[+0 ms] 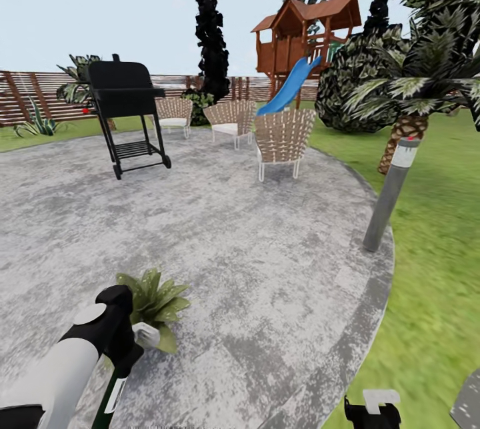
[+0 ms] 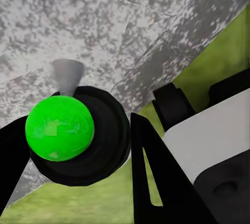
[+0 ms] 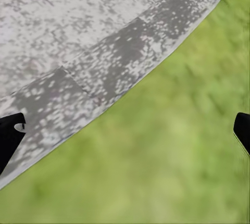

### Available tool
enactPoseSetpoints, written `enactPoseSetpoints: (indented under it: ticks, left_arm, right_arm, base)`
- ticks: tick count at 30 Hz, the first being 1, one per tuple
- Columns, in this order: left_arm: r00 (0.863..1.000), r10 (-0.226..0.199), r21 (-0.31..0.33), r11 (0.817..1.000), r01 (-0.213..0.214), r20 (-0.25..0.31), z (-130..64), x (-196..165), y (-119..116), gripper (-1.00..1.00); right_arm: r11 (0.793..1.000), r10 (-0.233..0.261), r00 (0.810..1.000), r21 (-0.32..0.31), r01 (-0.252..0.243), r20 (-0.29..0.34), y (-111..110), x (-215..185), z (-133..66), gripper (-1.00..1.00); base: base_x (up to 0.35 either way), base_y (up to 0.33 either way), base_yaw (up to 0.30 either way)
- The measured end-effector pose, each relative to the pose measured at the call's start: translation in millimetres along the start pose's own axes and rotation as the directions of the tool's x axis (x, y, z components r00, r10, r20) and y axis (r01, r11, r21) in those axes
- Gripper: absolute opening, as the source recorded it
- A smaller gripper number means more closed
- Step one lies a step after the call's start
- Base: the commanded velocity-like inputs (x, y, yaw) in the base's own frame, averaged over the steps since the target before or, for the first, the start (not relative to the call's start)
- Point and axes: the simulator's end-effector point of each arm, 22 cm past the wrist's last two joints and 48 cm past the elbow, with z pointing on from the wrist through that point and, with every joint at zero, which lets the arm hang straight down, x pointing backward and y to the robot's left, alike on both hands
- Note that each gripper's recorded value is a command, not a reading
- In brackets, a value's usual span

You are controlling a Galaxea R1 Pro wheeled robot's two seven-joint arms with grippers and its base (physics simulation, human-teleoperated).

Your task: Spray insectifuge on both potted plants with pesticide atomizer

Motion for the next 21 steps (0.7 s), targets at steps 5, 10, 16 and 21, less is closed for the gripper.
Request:
enactPoseSetpoints:
  ticks: [5, 10, 16, 21]
  left_arm:
    - [1.0, -0.001, -0.015, 1.0, 0.001, -0.003, 1.1, 0, 4, -1.0]
    - [1.0, -0.007, -0.035, 0.999, 0.006, -0.01, 11.9, 7, 8, -1.0]
    - [1.0, 0.013, -0.1, 0.995, -0.013, 0.002, 16.6, -2, 7, -1.0]
    - [1.0, 0.019, -0.108, 0.994, -0.018, 0.013, 16.4, -7, 5, -1.0]
  right_arm:
    - [1.0, -0.001, 1.0, 0.0, 0.001, -0.004, 0, 2, 0.1, 1.0]
    - [1.0, -0.001, 1.0, -0.001, 0.001, -0.005, 0, 2, 0.2, 1.0]
    - [1.0, -0.001, 1.0, -0.002, 0.001, -0.005, 1, 2, 0.2, 1.0]
    - [1.0, -0.002, 1.0, -0.002, 0.002, -0.005, 1, 2, 0.2, 1.0]
  base:
    - [0.138, -0.208, 0.212]
    - [0.037, -0.029, 0.034]
    - [0.001, -0.001, 0.001]
    - [0.0, 0.0, 0.0]
